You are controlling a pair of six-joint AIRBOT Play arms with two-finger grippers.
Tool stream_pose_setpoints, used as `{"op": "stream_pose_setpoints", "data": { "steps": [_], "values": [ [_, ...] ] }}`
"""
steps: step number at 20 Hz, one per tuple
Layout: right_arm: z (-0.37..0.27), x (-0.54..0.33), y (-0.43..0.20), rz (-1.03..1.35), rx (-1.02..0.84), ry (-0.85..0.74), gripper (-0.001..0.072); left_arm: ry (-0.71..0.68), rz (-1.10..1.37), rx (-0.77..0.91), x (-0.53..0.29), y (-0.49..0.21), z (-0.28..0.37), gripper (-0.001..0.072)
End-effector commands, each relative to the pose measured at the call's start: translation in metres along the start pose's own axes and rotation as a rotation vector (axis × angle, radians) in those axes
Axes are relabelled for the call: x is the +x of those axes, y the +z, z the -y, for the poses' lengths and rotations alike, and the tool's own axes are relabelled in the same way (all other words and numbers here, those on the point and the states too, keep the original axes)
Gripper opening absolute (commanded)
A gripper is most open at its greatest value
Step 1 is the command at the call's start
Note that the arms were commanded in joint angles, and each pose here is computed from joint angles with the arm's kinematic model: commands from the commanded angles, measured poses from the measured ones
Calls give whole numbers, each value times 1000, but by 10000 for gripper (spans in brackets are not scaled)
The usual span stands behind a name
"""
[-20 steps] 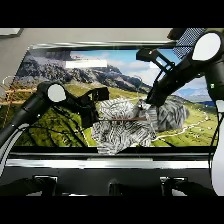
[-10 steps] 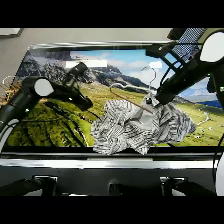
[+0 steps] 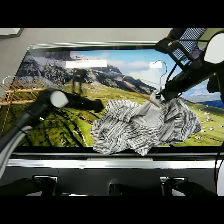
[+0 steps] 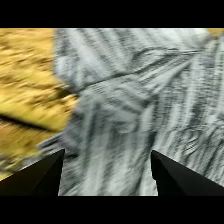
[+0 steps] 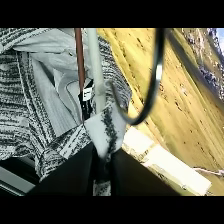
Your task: Fold the clothes and pants, and hang the long-sleeved shirts on hangers.
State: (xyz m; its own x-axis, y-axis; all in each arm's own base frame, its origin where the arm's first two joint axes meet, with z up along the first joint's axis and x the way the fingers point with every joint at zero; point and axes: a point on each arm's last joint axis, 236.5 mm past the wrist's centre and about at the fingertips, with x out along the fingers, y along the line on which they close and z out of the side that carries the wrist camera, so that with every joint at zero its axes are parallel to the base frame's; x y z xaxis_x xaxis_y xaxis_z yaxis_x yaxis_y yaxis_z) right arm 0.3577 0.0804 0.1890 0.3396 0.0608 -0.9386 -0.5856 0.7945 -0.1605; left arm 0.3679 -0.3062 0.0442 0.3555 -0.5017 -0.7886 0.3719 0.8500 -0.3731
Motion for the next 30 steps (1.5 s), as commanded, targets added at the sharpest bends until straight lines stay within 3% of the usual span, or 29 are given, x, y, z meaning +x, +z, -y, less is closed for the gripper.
{"op": "stream_pose_setpoints", "data": {
  "steps": [1,7,13,14,17,26,30],
  "values": [
    [7,-1,0,3,82,-29,38,-42,115,108,39,-1,69,600],
    [4,0,-1,-2,112,-18,38,3,85,285,96,-16,111,600],
    [-3,-1,2,10,113,11,39,52,34,301,126,-27,94,598],
    [-4,-1,3,11,123,16,39,59,26,296,130,-28,90,570],
    [-5,-1,0,0,144,20,39,74,27,279,133,-22,78,38],
    [-14,-7,-11,-33,156,47,38,159,31,186,85,42,39,39],
    [-29,-29,-11,29,149,92,38,180,57,292,59,78,21,40]
  ]
}}
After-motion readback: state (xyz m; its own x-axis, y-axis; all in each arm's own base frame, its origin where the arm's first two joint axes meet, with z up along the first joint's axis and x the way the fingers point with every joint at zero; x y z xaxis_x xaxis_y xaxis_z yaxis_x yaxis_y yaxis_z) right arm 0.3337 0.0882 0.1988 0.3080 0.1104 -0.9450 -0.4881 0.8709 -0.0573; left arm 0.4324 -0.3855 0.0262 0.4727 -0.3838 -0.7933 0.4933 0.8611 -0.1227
